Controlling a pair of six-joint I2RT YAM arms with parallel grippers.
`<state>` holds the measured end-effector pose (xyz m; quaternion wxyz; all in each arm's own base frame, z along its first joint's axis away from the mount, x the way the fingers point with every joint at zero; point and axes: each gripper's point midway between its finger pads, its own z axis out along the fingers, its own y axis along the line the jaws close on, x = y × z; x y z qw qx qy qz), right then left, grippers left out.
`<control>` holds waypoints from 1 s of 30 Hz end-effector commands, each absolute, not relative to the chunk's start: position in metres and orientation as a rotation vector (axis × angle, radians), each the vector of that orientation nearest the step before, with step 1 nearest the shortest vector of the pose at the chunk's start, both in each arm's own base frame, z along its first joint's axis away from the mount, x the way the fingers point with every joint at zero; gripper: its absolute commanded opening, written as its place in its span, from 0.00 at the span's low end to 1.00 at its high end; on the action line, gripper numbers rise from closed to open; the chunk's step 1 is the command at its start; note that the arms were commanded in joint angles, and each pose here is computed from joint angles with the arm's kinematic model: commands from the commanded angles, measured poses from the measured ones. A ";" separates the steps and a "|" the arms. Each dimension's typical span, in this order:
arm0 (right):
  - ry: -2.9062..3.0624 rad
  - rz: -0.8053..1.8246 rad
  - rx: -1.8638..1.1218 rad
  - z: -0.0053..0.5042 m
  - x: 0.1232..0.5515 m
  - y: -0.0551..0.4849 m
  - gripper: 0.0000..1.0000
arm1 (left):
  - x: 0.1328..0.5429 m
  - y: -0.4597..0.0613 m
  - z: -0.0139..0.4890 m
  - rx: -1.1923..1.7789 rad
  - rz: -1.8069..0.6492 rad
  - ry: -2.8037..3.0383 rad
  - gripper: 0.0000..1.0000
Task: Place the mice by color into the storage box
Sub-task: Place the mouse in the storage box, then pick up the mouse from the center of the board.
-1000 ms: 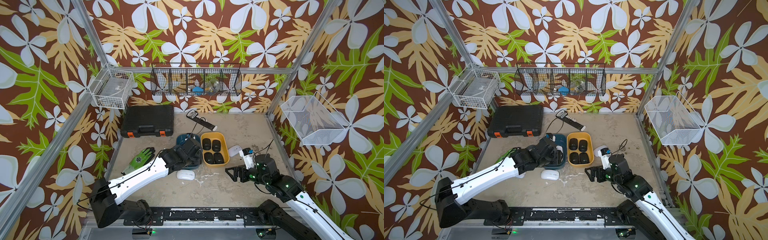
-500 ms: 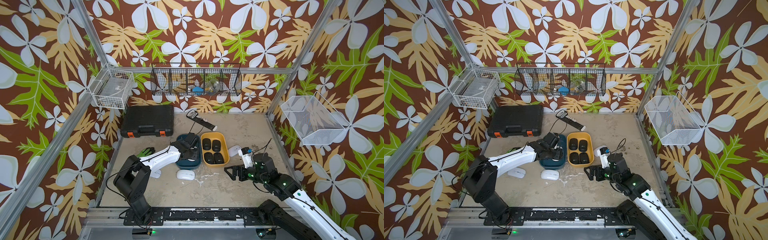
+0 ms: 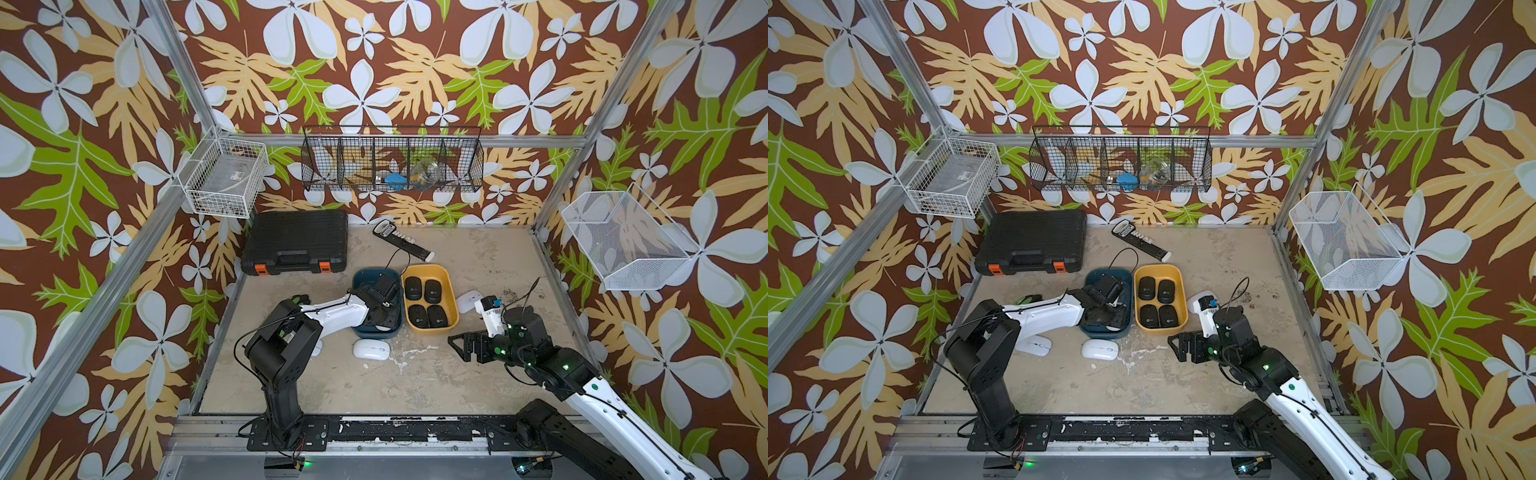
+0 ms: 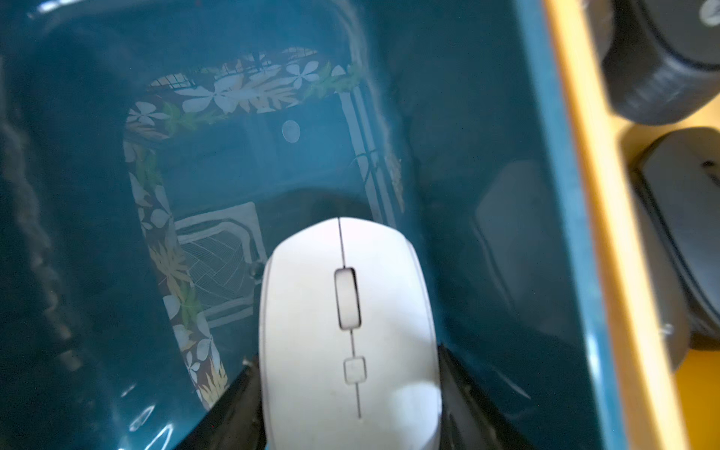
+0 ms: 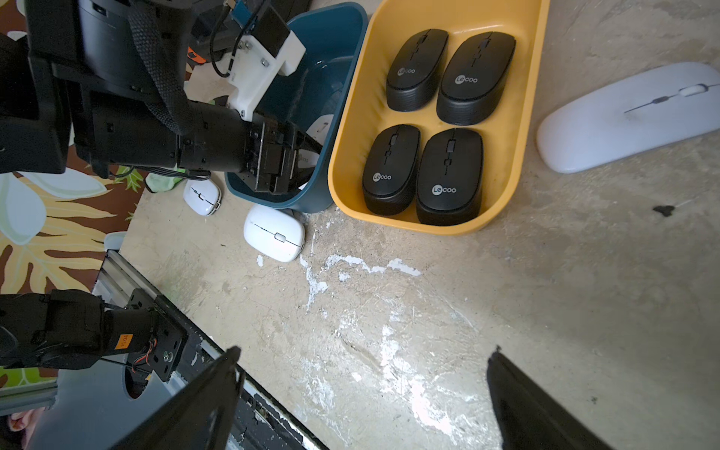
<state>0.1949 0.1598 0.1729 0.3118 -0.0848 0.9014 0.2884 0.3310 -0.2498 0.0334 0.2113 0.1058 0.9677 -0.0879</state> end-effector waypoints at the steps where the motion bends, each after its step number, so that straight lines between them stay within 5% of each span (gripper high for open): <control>1: 2.351 0.762 -0.234 0.176 0.199 0.162 1.00 | 0.334 -0.253 0.035 0.275 -0.270 2.676 0.67; 8: 2.347 0.767 -0.235 0.177 0.202 0.164 1.00 | 0.330 -0.253 0.048 0.268 -0.307 2.661 0.87; 20: 2.338 0.787 -0.247 0.178 0.202 0.167 1.00 | 0.326 -0.225 0.142 0.132 -0.309 2.520 0.94; 30: 2.327 0.811 -0.262 0.178 0.201 0.170 1.00 | 0.283 -0.128 0.158 -0.218 -0.350 2.488 1.00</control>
